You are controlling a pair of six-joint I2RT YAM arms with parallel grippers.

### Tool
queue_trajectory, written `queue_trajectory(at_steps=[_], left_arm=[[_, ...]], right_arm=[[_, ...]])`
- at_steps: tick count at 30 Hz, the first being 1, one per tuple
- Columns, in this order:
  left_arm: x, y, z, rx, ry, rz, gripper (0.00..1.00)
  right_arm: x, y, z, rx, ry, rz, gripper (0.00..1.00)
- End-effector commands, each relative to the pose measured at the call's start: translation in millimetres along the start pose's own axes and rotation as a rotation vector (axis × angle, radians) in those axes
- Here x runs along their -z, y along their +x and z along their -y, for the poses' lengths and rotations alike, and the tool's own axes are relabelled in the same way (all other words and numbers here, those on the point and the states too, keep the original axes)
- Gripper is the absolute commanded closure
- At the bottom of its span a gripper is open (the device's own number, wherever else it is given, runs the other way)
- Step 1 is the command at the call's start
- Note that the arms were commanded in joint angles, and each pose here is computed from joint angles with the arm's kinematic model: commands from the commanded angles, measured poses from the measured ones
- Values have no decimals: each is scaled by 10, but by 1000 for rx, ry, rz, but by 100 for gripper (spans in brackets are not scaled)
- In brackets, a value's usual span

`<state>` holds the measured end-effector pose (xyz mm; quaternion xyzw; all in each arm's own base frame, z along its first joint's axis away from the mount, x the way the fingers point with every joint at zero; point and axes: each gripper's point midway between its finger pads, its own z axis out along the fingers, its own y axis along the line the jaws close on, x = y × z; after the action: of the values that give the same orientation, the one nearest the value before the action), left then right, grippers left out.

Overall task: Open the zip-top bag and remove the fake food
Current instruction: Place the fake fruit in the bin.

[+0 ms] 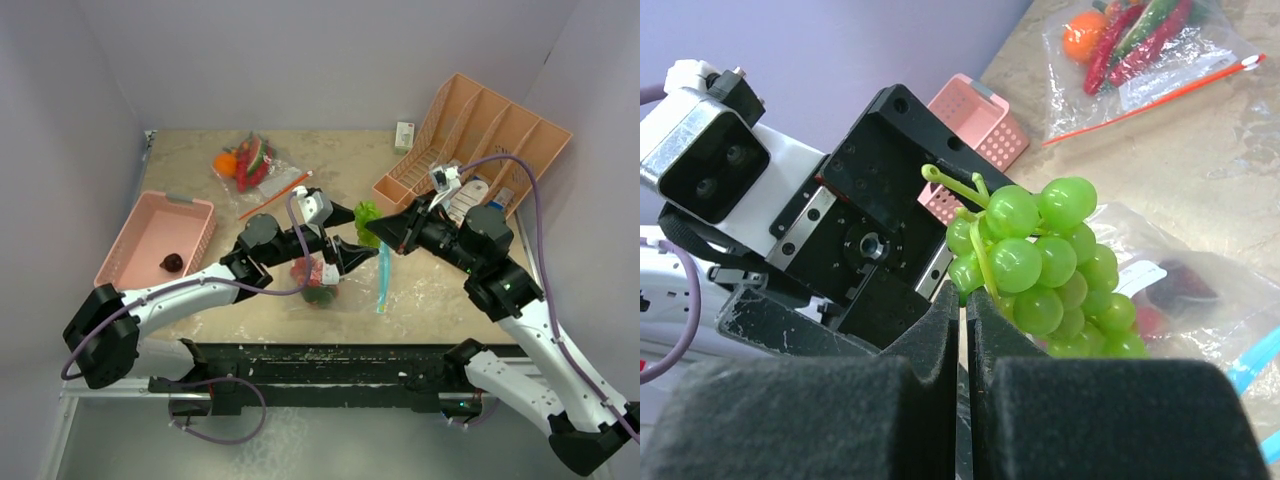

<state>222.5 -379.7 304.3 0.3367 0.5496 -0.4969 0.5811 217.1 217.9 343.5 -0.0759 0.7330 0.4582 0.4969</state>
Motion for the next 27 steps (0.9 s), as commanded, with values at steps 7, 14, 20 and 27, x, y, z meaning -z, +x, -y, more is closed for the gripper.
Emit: queue_trajectory(at_steps=[7, 14, 20, 27], left_arm=[[-198, -391, 162, -12, 97, 124, 31], [-247, -383, 201, 4, 123, 122, 55], [-200, -358, 162, 16, 88, 107, 81], [-111, -318, 66, 33, 12, 83, 83]], right_arm=[[100, -109, -220, -4, -92, 49, 100], [141, -119, -204, -1, -75, 57, 100], [107, -87, -79, 6, -22, 53, 100], [91, -92, 120, 9, 75, 71, 79]])
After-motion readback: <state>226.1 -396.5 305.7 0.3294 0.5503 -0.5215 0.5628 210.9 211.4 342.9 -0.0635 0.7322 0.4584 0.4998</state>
